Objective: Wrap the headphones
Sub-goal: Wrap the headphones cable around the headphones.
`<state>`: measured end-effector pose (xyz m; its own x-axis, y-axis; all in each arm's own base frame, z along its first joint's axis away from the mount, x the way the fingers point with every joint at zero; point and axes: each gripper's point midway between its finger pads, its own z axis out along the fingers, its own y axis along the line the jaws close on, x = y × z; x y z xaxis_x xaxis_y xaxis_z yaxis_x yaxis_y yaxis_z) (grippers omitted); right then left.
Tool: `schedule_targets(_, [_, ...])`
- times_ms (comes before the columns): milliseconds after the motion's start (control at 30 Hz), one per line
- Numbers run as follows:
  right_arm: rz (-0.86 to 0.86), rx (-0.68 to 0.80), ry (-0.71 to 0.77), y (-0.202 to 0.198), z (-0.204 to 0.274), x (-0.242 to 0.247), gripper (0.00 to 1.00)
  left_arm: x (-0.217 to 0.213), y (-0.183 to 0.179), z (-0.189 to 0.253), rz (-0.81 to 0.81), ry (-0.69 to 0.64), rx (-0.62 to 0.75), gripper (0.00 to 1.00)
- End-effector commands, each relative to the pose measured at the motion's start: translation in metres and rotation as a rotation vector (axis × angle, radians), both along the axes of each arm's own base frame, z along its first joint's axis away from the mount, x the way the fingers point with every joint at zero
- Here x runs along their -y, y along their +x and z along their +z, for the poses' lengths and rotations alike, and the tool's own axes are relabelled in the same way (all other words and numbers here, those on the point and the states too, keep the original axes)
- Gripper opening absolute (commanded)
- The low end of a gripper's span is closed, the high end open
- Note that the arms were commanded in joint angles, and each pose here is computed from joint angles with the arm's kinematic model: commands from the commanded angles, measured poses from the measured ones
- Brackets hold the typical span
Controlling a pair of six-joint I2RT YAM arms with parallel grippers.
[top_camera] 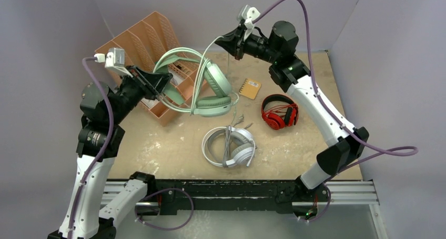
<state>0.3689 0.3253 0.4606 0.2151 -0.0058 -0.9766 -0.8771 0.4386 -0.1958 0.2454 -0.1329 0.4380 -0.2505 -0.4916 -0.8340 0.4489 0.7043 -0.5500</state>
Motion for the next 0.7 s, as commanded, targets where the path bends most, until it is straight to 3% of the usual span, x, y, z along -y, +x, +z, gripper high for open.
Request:
schedule_targets(0, [0.034, 0.009, 0.188, 0.002, 0.03, 0.003, 0.0, 0.011, -0.036, 0.095, -0.118, -0.252, 0.214, 0.0])
schedule_targets(167, [0.032, -0.09, 0.315, 0.019, 0.009, 0.001, 0.03, 0.012, -0.038, 0.126, -0.151, -0.374, 0.255, 0.0])
schedule_targets(267, [0.067, -0.171, 0.392, 0.026, -0.006, -0.007, 0.11, 0.012, -0.036, 0.144, -0.167, -0.452, 0.282, 0.0])
schedule_targets(667, [0.082, -0.255, 0.518, 0.046, -0.065, -0.024, 0.3, -0.014, 0.001, 0.197, -0.005, -0.609, 0.335, 0.0])
